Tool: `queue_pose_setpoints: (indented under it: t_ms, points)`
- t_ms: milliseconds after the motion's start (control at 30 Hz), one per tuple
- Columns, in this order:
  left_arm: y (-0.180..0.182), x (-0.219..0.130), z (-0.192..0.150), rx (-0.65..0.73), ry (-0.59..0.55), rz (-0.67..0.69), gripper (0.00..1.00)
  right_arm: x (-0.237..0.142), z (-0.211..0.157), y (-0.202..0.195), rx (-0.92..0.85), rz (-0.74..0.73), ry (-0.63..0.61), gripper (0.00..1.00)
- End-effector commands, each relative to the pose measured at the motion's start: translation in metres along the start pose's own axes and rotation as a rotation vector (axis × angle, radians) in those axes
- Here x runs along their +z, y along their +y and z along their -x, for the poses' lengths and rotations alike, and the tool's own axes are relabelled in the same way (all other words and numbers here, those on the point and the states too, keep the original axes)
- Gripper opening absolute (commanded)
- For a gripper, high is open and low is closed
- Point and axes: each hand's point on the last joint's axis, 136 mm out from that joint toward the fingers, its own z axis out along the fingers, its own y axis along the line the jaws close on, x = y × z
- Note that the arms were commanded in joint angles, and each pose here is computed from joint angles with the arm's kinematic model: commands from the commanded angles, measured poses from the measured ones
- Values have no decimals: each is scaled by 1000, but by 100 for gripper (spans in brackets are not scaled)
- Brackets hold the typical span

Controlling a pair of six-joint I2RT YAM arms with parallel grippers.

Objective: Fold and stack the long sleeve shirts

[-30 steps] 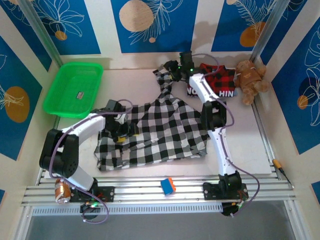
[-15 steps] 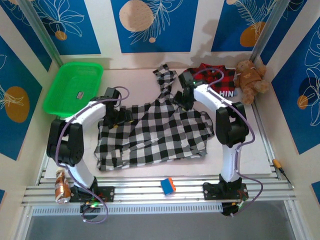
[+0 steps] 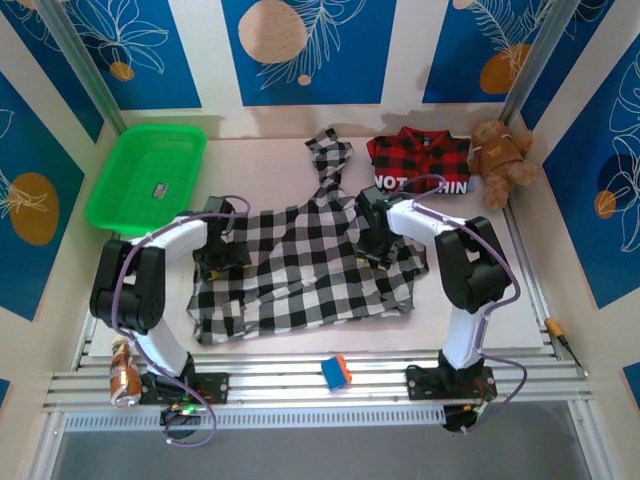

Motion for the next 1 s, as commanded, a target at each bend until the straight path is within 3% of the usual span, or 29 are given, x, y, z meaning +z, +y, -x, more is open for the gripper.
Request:
queue_pose_setpoints:
  t_ms: [0, 133, 267, 400, 567, 800, 967]
  points:
    - [11, -12, 3, -35, -25, 31, 80, -8, -24, -11, -3, -39, 35, 45]
    - [-35, -50, 38, 16, -146, -119, 81, -20, -32, -15, -47, -41, 41, 45]
    - [-120, -95, 78, 161, -263, -381, 87, -34, -30, -11, -53, 13, 27, 47]
    - [-204, -117, 97, 350, -305, -577, 89, -55, -9, 2, -95, 84, -29, 56]
    - [-259, -99, 110, 448, -282, -612, 89, -76, 24, 15, -138, 169, -93, 65]
    - [-309, -60, 122, 503, -246, -610, 87, -87, 67, 22, -68, 297, -132, 66]
    - [-323, -36, 134, 542, -255, -531, 86, -83, 88, 27, -45, 340, -143, 65]
